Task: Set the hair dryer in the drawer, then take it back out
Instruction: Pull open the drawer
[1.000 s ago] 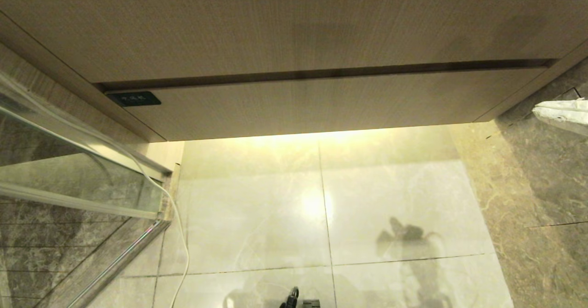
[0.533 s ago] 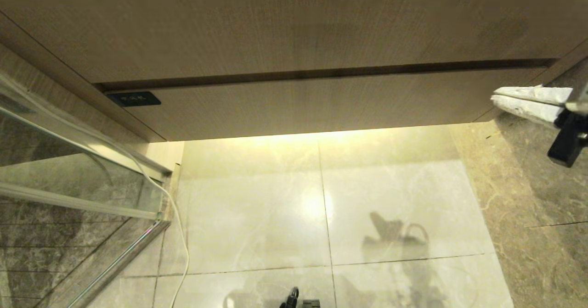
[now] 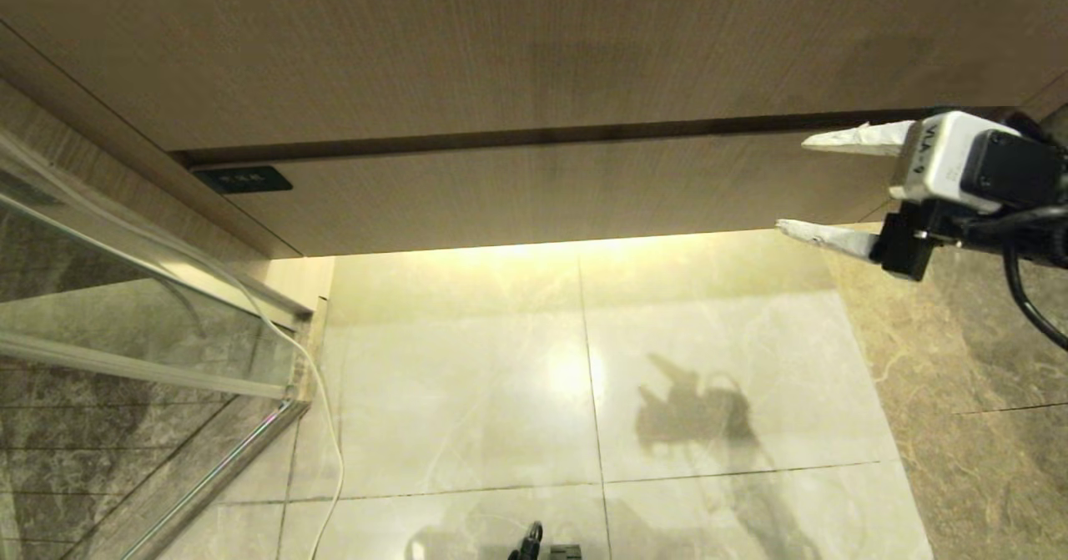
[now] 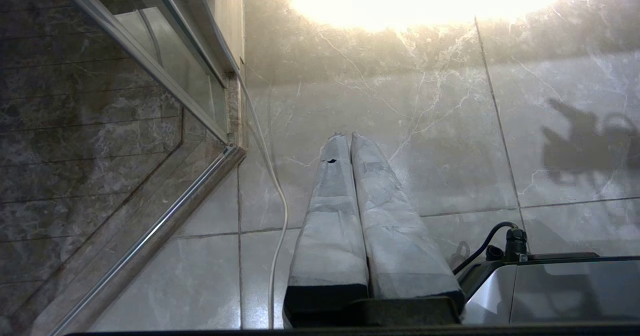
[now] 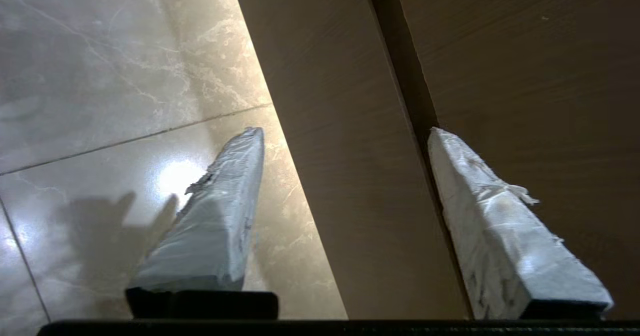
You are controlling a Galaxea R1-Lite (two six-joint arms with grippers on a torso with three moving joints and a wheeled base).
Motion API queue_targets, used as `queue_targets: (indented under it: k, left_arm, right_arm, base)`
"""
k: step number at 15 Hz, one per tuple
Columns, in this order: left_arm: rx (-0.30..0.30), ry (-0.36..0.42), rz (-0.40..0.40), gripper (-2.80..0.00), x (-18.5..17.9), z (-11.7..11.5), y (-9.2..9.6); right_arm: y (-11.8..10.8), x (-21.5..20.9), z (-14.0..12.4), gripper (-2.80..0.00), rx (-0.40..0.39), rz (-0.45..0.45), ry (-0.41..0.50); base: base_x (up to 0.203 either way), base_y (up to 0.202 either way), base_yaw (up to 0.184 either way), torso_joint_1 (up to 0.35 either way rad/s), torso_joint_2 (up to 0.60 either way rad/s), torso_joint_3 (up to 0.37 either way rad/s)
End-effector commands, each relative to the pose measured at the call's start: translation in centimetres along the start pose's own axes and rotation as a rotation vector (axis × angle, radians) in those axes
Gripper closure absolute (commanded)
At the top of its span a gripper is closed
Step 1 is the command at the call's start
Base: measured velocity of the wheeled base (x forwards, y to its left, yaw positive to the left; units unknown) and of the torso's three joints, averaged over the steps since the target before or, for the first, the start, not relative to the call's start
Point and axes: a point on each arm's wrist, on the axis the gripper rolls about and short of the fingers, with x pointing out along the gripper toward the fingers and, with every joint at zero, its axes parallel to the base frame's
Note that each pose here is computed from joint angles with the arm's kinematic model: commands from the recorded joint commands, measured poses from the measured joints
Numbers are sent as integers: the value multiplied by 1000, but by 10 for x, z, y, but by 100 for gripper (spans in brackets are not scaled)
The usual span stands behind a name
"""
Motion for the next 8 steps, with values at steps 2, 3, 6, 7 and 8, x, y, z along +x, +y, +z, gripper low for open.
queue_targets:
  k: [2, 3, 6, 7, 8]
  left_arm:
    - [0, 0, -1, 0, 0, 0, 0]
    - [1, 0, 1, 0, 0, 0, 0]
    - [1, 1, 1, 0, 0, 0, 0]
    - [0, 1, 0, 0, 0, 0, 0]
    - [1, 1, -1, 0, 0, 0, 0]
  right_arm:
    - [-14, 41, -12, -280, -20, 25, 20]
    - [-19, 48, -14, -280, -29, 24, 30]
    - [-27, 59, -18, -280, -126, 12, 80]
    - [-26, 63, -20, -280, -124, 33, 88]
    - [-22, 68, -23, -280, -111, 63, 93]
  base:
    - [0, 0, 0, 0, 0, 0]
    - [0, 0, 0, 0, 0, 0]
    - [0, 0, 0, 0, 0, 0]
    - [0, 0, 0, 0, 0, 0]
    - [0, 0, 0, 0, 0, 0]
